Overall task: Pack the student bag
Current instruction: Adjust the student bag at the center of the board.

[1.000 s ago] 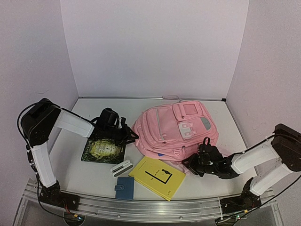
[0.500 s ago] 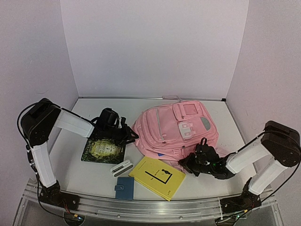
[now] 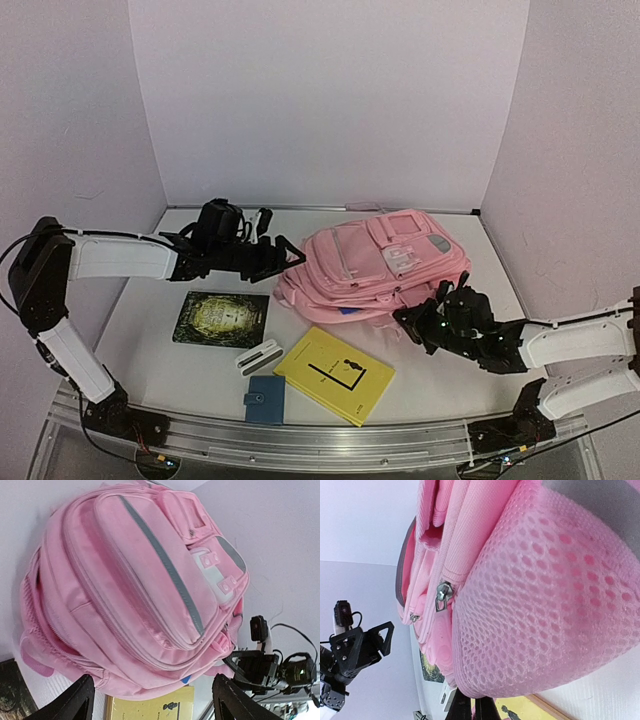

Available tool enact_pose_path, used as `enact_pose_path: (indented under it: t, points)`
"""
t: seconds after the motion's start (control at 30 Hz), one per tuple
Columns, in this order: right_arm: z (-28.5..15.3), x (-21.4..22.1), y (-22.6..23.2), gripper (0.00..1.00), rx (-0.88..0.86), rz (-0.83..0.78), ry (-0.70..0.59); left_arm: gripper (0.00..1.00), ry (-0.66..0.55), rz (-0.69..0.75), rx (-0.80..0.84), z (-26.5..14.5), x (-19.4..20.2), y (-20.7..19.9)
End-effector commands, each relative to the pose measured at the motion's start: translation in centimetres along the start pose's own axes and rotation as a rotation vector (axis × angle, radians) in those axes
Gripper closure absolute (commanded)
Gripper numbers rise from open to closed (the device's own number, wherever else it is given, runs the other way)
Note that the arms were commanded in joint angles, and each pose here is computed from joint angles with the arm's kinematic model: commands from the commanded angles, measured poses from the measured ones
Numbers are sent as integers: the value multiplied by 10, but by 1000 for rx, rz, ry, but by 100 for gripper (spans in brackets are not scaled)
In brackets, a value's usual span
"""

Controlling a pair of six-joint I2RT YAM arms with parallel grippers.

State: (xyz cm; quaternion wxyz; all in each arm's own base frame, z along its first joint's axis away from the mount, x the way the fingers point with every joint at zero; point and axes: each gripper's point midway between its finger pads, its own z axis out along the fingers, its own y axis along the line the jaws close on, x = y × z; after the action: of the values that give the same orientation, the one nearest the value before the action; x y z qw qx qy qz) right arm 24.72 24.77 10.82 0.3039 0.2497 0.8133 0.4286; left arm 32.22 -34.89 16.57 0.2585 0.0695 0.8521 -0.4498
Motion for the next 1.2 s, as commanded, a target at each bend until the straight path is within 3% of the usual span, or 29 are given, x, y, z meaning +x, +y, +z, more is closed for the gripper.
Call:
enact_pose_path:
  t: [0.0,0.13,0.23,0.37,0.57,0.8,1.1,1.17]
  points:
    - [-7,-20,28,100,-41,-16,-87,17,90,162,59,5,26,-32]
    - [-8,-21,30,100,-45,-19,-84,17,161,258,39,16,57,-39]
    - [-9,-21,34,100,-52,-21,-84,16,147,444,-44,20,72,-45]
    - [-9,-21,36,100,-56,-24,-80,15,65,708,-215,26,72,-40]
    - [-9,-20,37,100,-54,-33,-76,12,33,980,-420,46,64,-30]
    - [-11,-20,40,100,-59,-39,-72,12,47,1115,-506,67,58,-23]
    - [-11,-22,41,100,-54,-50,-76,11,86,1201,-483,79,74,-19]
    - [-11,-22,41,100,-52,-59,-78,15,86,1218,-501,82,73,-17]
